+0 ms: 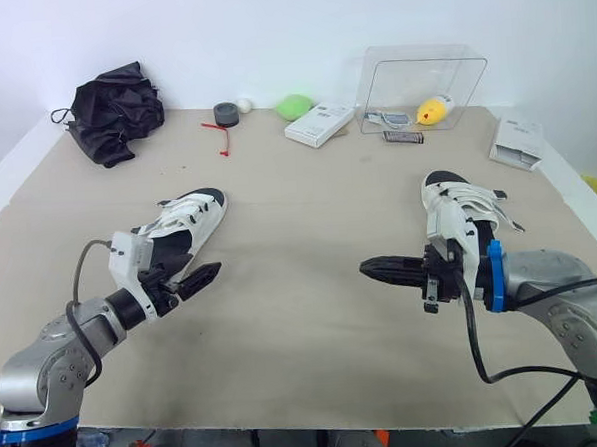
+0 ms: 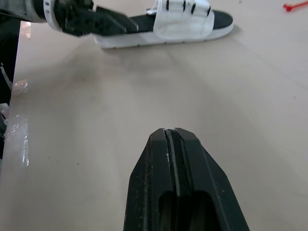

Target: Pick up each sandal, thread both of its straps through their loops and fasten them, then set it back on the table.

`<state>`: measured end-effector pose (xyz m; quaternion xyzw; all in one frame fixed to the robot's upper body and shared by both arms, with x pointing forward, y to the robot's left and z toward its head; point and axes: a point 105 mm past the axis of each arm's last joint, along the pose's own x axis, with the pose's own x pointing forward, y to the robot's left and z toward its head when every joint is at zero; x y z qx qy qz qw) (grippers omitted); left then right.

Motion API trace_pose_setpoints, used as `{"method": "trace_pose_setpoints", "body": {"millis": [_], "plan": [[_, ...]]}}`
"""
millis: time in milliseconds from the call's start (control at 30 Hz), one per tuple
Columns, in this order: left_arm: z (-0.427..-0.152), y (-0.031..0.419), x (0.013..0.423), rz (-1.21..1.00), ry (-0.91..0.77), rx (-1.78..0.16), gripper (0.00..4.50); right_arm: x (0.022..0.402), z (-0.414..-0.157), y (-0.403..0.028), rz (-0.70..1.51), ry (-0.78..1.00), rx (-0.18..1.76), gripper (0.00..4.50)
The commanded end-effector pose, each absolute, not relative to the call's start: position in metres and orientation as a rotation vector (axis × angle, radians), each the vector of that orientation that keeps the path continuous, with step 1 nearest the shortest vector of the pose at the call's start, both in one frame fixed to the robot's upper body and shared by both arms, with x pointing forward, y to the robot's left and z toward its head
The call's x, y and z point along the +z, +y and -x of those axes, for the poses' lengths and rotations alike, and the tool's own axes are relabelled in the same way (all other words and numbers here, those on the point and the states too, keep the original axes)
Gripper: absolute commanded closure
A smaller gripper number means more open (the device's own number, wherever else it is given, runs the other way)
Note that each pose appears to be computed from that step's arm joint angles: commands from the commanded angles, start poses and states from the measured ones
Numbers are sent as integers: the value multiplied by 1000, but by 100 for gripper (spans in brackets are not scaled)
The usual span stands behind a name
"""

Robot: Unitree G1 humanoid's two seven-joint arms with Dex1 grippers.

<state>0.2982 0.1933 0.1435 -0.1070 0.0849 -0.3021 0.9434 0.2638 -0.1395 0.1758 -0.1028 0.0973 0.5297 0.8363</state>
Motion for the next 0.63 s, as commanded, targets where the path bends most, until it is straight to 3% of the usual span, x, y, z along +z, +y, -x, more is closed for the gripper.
{"method": "trace_pose_setpoints", "body": {"millis": [33,167,367,633], "plan": [[-301,202,161,225,104,-586,47,188,-260,-142,220,171,1127,450],[-283,203,161,210,121,-637,47,188,-250,-153,166,192,1115,450],[-237,211,138,173,296,-727,47,174,-232,-171,109,240,1010,450],[-223,216,130,143,334,-758,47,152,-220,-174,45,296,942,450]]}}
